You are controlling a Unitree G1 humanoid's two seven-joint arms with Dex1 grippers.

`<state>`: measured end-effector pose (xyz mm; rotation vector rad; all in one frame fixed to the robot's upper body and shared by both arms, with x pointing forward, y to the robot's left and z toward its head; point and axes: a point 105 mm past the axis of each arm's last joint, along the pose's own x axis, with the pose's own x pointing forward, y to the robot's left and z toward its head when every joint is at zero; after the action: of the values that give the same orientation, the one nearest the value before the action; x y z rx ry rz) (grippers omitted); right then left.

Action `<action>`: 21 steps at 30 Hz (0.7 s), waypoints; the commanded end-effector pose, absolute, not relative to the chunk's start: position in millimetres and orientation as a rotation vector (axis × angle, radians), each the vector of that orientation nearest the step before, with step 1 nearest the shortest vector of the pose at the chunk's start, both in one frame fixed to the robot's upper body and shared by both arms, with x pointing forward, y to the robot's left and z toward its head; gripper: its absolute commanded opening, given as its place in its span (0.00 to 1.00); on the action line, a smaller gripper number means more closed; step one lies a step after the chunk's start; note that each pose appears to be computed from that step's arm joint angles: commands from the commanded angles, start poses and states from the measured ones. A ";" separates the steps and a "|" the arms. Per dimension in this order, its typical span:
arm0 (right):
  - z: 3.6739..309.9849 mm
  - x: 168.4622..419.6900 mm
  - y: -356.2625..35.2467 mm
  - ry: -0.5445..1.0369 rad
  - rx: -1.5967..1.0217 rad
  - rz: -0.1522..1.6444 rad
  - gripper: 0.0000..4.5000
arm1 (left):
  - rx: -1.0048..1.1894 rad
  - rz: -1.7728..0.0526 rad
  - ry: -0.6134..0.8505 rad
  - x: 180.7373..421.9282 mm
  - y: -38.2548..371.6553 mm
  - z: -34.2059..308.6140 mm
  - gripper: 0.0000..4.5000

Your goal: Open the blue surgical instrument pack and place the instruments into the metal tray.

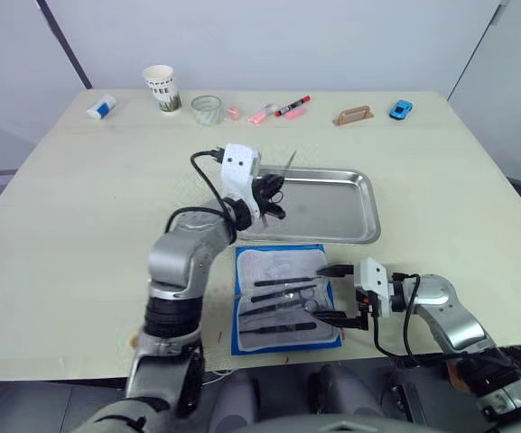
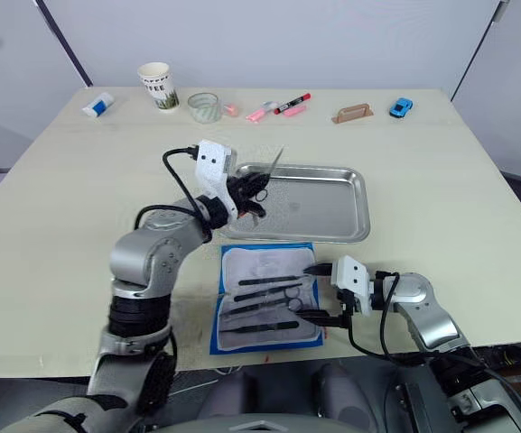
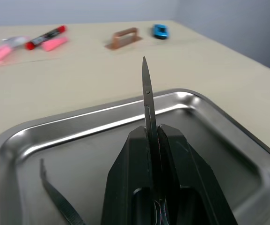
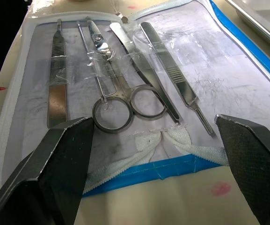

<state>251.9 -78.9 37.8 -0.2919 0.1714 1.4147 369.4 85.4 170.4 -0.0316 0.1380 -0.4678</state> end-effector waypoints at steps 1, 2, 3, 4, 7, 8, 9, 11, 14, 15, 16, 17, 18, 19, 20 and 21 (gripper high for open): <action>-42.1 218.2 -100.2 0.583 -0.284 1.391 1.00 | 0.003 -0.336 0.143 381.2 82.5 168.2 0.01; -42.0 218.3 -100.2 0.583 -0.285 1.391 1.00 | 0.015 -0.316 0.161 383.6 81.1 163.6 0.01; -42.0 218.4 -100.2 0.583 -0.285 1.390 1.00 | 0.028 -0.302 0.171 385.1 80.2 160.7 0.01; -42.1 218.3 -100.2 0.583 -0.286 1.390 1.00 | 0.028 -0.266 0.188 387.4 82.5 156.4 0.01; -42.5 218.1 -100.4 0.583 -0.287 1.389 1.00 | 0.042 -0.215 0.199 391.8 85.7 150.7 0.01; -42.5 218.1 -100.6 0.583 -0.287 1.388 1.00 | 0.050 -0.214 0.205 392.9 85.4 148.1 0.01; -42.6 218.0 -100.6 0.583 -0.287 1.388 1.00 | 0.048 -0.214 0.213 393.8 85.0 145.1 0.01; -42.7 217.9 -100.5 0.583 -0.287 1.388 1.00 | 0.037 -0.215 0.235 395.5 83.5 138.5 0.01; -42.7 218.3 -100.3 0.581 -0.287 1.387 1.00 | 0.042 -0.210 0.273 396.4 82.4 127.5 0.01; -42.8 218.4 -100.2 0.580 -0.287 1.386 1.00 | 0.043 -0.208 0.278 396.3 82.2 125.1 0.01; -42.7 218.6 -100.1 0.580 -0.287 1.385 1.00 | 0.039 -0.205 0.291 396.4 82.2 122.2 0.01; -42.7 218.9 -99.9 0.579 -0.287 1.385 1.00 | 0.038 -0.201 0.300 396.7 82.4 119.8 0.01; -42.7 218.9 -99.7 0.579 -0.287 1.385 1.00 | 0.041 -0.197 0.307 396.9 82.9 118.2 0.01; -42.7 218.9 -99.6 0.578 -0.287 1.385 1.00 | 0.041 -0.194 0.311 397.2 83.3 117.1 0.01; -42.5 218.9 -99.4 0.577 -0.287 1.384 1.00 | 0.036 -0.188 0.319 397.2 84.3 115.6 0.01; -42.4 218.9 -99.3 0.576 -0.287 1.384 1.00 | 0.035 -0.180 0.325 397.3 85.8 114.4 0.01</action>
<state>252.2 -79.0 37.9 -0.2927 0.1705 1.4127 394.1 87.1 100.6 0.0289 0.3759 -0.1880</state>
